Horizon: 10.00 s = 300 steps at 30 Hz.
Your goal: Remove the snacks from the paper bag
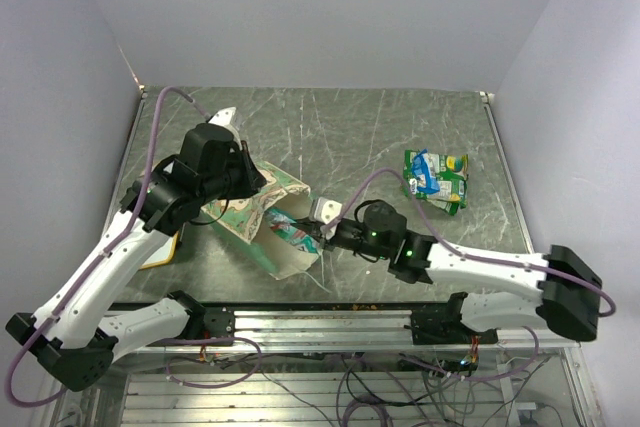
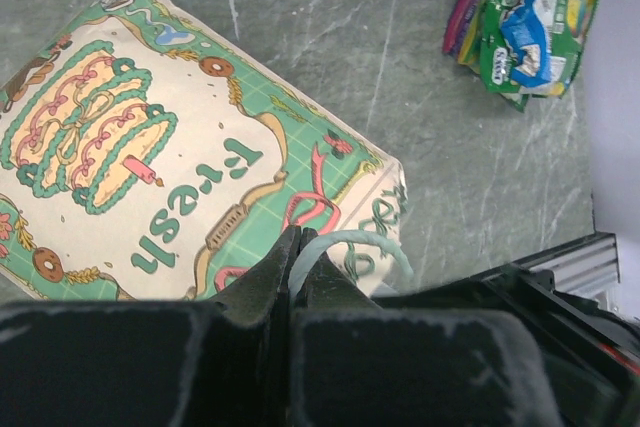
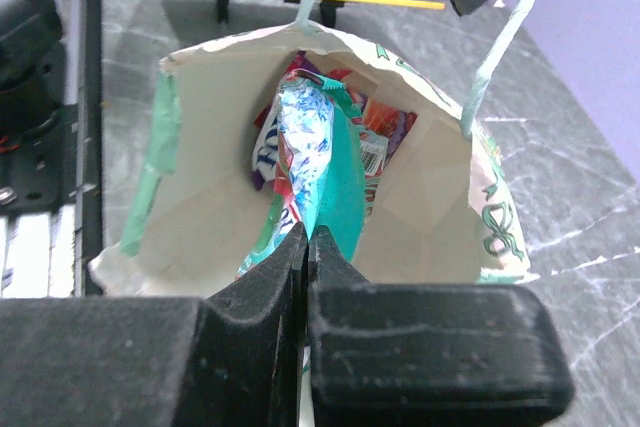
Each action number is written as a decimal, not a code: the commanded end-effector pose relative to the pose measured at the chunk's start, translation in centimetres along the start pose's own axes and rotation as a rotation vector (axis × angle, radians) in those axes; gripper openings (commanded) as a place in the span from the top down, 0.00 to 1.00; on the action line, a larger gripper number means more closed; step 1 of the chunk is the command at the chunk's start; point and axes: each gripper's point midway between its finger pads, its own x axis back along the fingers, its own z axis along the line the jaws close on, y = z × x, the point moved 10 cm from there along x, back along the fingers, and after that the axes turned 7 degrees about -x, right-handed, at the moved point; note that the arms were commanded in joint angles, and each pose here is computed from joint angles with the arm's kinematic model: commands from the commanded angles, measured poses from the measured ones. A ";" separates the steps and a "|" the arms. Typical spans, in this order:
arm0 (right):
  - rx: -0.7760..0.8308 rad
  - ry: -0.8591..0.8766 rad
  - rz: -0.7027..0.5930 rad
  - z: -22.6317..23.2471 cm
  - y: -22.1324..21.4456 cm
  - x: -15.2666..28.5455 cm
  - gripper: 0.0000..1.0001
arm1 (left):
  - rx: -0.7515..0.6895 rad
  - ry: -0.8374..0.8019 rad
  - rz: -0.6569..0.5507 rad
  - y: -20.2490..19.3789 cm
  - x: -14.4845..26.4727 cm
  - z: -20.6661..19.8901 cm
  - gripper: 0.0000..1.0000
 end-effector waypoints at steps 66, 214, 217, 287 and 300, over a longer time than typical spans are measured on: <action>-0.416 -0.540 0.321 -7.8 -1.0 5.2 0.19 | -0.093 -0.165 0.082 -3.3 1.0 0.9 0.93; 0.642 0.036 0.052 -3.2 -11.1 -17.6 1.00 | -0.088 -0.122 0.150 -2.6 2.7 0.8 0.93; 0.632 -0.016 0.038 -3.5 -9.6 -15.9 1.00 | -0.074 -0.084 0.148 -3.0 2.7 1.2 0.93; 0.464 -0.120 0.134 -5.0 -13.2 -16.2 0.00 | -0.037 -0.135 0.131 -3.1 3.8 0.9 0.93; 0.567 -0.070 0.236 -5.6 -15.7 -16.5 0.56 | -0.038 -0.126 0.117 -2.8 4.4 0.9 0.93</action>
